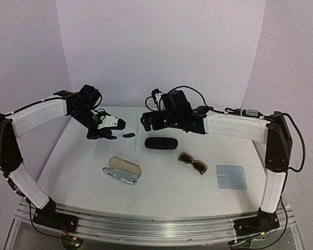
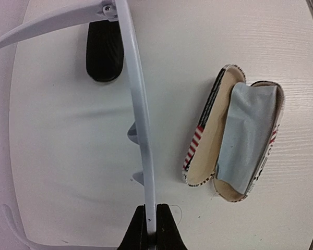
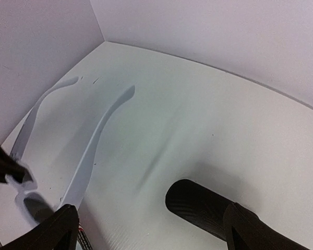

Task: Organize the sunglasses
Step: Pick up the sunglasses from the center of the board, then fold the sunglasses.

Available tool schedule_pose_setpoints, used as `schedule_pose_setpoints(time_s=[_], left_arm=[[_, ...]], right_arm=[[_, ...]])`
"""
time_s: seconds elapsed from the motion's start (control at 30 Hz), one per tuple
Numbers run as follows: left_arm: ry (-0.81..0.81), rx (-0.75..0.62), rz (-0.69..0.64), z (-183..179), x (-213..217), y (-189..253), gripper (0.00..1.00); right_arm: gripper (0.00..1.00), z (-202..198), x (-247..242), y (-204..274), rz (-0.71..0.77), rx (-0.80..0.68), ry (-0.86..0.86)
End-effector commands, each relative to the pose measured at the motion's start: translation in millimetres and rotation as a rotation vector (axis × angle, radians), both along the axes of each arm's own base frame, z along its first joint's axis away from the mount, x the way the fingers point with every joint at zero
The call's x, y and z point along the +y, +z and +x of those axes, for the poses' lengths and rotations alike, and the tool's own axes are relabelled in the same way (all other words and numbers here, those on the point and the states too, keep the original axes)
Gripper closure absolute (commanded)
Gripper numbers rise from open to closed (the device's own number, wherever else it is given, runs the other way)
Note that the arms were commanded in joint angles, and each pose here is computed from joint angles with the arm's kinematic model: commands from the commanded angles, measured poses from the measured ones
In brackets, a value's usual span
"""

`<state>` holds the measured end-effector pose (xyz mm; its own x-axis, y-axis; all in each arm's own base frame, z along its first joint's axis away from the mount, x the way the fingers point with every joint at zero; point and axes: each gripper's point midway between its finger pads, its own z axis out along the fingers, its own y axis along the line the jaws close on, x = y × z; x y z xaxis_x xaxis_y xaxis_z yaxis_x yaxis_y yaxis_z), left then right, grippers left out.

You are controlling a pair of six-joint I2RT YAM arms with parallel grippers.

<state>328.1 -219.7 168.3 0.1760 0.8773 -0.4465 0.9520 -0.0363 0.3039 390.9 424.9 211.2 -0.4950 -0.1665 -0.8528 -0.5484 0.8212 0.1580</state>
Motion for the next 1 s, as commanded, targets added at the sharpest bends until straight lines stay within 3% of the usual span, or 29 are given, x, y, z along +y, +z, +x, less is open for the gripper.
schedule_pose_setpoints(time_s=[0.0, 0.17, 0.4, 0.5, 0.8, 0.97], left_arm=[[-0.088, -0.003, -0.037, -25.8, -18.5, 22.7, 1.00], [-0.165, -0.043, -0.049, -42.7, -40.3, 38.6, 1.00], [-0.158, -0.092, -0.146, -34.8, -64.3, 73.0, 1.00], [-0.160, -0.099, -0.131, -35.4, -61.0, 67.9, 1.00], [-0.158, -0.051, -0.036, -44.1, -45.2, 27.3, 1.00], [-0.148, -0.062, -0.042, -41.0, -46.3, 29.8, 1.00]], right_arm=[[0.02, 19.8, -2.2, 17.0, 0.025, -0.066, -0.103], [0.04, 15.2, 19.9, 19.4, 0.036, -0.065, -0.008], [0.05, -28.2, 79.9, -1.3, 0.066, 0.005, 0.243], [0.04, -27.7, 76.6, 3.5, 0.081, 0.010, 0.222], [0.02, -33.0, 68.5, 106.5, 0.187, -0.151, 0.262], [0.03, -13.0, 32.8, 92.1, 0.193, -0.091, 0.124]])
